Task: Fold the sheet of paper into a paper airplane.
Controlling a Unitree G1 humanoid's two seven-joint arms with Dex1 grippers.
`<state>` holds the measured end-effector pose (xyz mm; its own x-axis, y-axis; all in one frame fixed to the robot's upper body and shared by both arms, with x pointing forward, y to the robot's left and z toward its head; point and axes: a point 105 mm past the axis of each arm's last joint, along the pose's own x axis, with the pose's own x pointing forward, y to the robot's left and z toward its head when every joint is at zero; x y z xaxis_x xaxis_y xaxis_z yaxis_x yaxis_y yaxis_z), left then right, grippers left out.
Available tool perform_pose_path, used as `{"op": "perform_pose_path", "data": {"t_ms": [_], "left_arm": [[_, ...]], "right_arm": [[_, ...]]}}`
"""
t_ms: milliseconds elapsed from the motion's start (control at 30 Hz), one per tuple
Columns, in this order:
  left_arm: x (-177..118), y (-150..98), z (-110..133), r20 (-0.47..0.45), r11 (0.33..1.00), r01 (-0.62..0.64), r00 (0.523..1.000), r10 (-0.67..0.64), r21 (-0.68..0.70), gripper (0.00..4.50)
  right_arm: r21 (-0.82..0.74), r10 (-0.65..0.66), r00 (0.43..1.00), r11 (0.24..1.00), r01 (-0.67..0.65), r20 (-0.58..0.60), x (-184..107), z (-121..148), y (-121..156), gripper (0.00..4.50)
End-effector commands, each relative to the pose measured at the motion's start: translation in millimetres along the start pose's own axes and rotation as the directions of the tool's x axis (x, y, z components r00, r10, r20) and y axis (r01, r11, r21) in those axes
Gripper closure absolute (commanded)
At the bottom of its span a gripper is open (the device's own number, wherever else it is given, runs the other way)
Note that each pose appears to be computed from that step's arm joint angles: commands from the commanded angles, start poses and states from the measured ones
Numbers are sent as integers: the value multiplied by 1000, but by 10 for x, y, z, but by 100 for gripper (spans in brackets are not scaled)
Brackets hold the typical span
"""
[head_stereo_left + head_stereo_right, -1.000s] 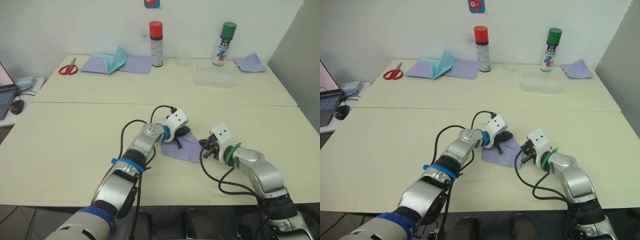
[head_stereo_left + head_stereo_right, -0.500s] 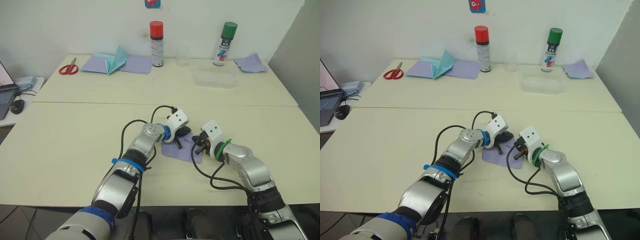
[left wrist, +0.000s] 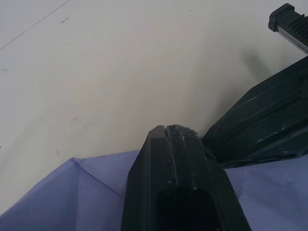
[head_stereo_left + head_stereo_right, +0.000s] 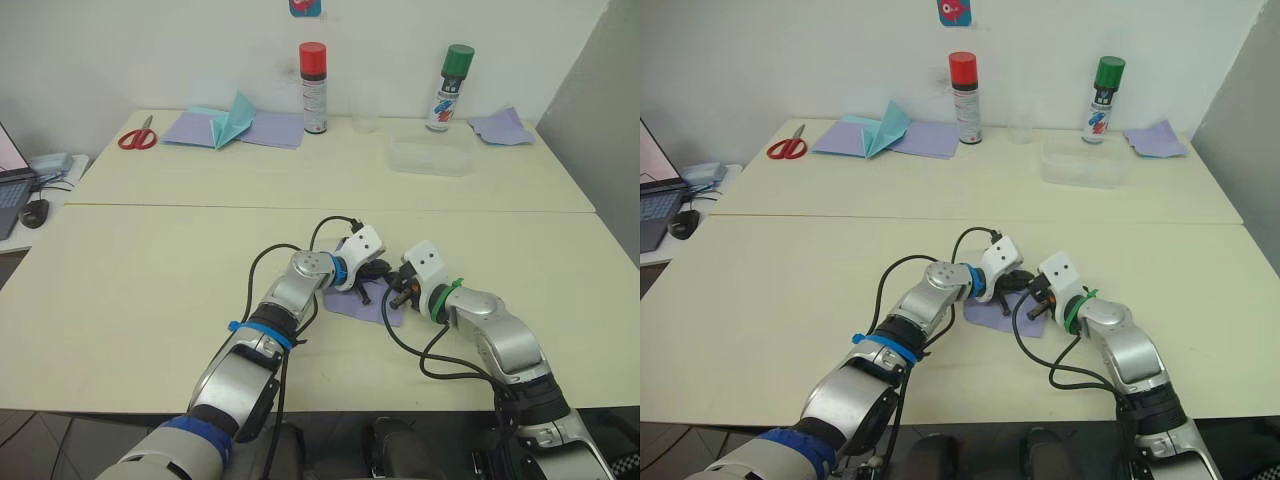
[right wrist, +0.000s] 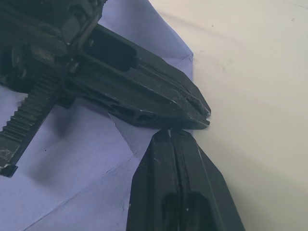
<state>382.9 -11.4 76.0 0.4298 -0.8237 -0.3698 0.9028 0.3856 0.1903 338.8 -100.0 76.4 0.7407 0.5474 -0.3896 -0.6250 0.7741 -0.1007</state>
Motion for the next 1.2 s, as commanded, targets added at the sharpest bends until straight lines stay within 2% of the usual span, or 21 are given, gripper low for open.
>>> {"op": "perform_pose_path", "data": {"t_ms": [33, 233, 367, 400, 500, 567, 667, 767, 867, 967, 1100, 1200], "left_arm": [[12, 77, -175, -98, 998, -59, 993, 61, 32, 450], [-114, 397, -300, -155, 969, -243, 956, 248, 54, 450], [-215, 534, -282, -138, 950, -305, 940, 311, 58, 450], [-242, 564, -243, -113, 947, -318, 940, 322, 49, 450], [-344, 635, 47, 63, 937, -348, 936, 347, 11, 450], [-500, 730, 203, 173, 917, -395, 900, 400, -65, 450], [-766, 810, 252, 250, 888, -424, 853, 458, -178, 450], [-971, 817, 148, 250, 869, -421, 840, 481, -259, 377], [-1095, 742, 22, 234, 872, -390, 855, 462, -297, 283], [-1116, 659, -33, 219, 880, -355, 875, 432, -316, 189], [-1043, 511, -55, 211, 875, -258, 906, 367, -410, 63], [-1027, 458, -64, 199, 875, -239, 917, 346, -421, 63]], "right_arm": [[16, 8, 999, 1000, -7, -47, -7, -122, 20, 447], [22, 7, 999, 1000, -6, -46, -3, -121, 29, 447], [25, 7, 999, 1000, -6, -43, 12, -108, 27, 447], [24, 7, 999, 1000, -6, -42, 17, -103, 28, 447], [22, 9, 999, 1000, -8, -38, 28, -89, 26, 447], [21, 10, 999, 1000, -9, -36, 38, -86, 25, 447], [16, 16, 999, 1000, -15, -30, 56, -72, 38, 447], [10, 28, 999, 1000, -28, -22, 86, -50, 66, 450], [6, 45, 999, 999, -45, -15, 139, -25, 115, 450], [5, 51, 999, 999, -51, -9, 191, 10, 130, 450], [0, 58, 998, 998, -58, -1, 242, 60, 129, 450], [-4, 63, 998, 998, -63, 0, 258, 69, 132, 450]]}}
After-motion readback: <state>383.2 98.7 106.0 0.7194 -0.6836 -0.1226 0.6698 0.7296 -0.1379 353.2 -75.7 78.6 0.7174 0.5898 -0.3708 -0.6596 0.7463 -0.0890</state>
